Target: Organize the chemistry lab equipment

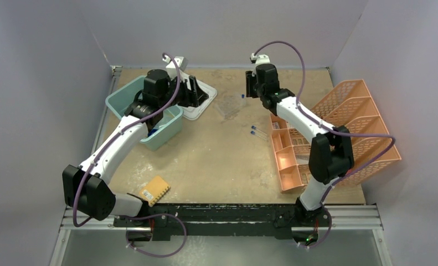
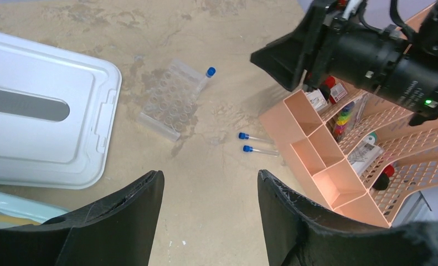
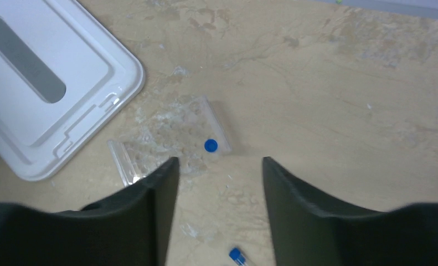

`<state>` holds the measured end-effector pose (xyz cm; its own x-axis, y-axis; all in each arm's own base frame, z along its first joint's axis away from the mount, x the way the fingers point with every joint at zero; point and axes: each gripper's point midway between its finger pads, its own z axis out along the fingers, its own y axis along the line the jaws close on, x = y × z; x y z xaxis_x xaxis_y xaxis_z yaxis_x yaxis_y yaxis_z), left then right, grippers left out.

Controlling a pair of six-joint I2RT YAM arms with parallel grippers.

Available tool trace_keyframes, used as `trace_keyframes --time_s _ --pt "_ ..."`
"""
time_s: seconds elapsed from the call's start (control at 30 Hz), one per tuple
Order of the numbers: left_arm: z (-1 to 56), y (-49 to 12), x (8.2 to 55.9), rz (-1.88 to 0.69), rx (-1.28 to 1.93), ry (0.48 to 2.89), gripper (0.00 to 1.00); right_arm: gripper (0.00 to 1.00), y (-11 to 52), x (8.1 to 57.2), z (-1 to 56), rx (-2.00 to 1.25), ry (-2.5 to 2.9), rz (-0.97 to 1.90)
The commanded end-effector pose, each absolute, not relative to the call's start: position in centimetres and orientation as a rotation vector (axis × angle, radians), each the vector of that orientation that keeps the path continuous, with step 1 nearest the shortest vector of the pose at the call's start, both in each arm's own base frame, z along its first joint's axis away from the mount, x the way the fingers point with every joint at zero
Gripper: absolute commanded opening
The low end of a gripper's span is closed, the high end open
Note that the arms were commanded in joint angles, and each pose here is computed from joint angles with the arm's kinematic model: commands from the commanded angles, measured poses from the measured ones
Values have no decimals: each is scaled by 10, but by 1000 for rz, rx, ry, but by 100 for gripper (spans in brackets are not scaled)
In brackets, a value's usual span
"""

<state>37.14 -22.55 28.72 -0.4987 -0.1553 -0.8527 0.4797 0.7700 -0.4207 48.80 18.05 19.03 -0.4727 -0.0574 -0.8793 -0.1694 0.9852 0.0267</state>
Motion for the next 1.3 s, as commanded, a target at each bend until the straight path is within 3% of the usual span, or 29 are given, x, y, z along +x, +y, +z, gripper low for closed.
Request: trace_keyframes --time_s 0.0,0.33,0.6,1.27 --pt "306 -226 368 -808 229 1879 62 35 167 446 149 -215 2251 101" --pt "303 -231 365 -855 215 1876 62 45 150 404 73 -210 2512 21" --pt "299 -232 365 -865 213 1886 62 35 147 405 47 -211 2556 -26" --pt "298 -242 365 -907 231 1890 62 34 151 404 13 -357 2546 2"
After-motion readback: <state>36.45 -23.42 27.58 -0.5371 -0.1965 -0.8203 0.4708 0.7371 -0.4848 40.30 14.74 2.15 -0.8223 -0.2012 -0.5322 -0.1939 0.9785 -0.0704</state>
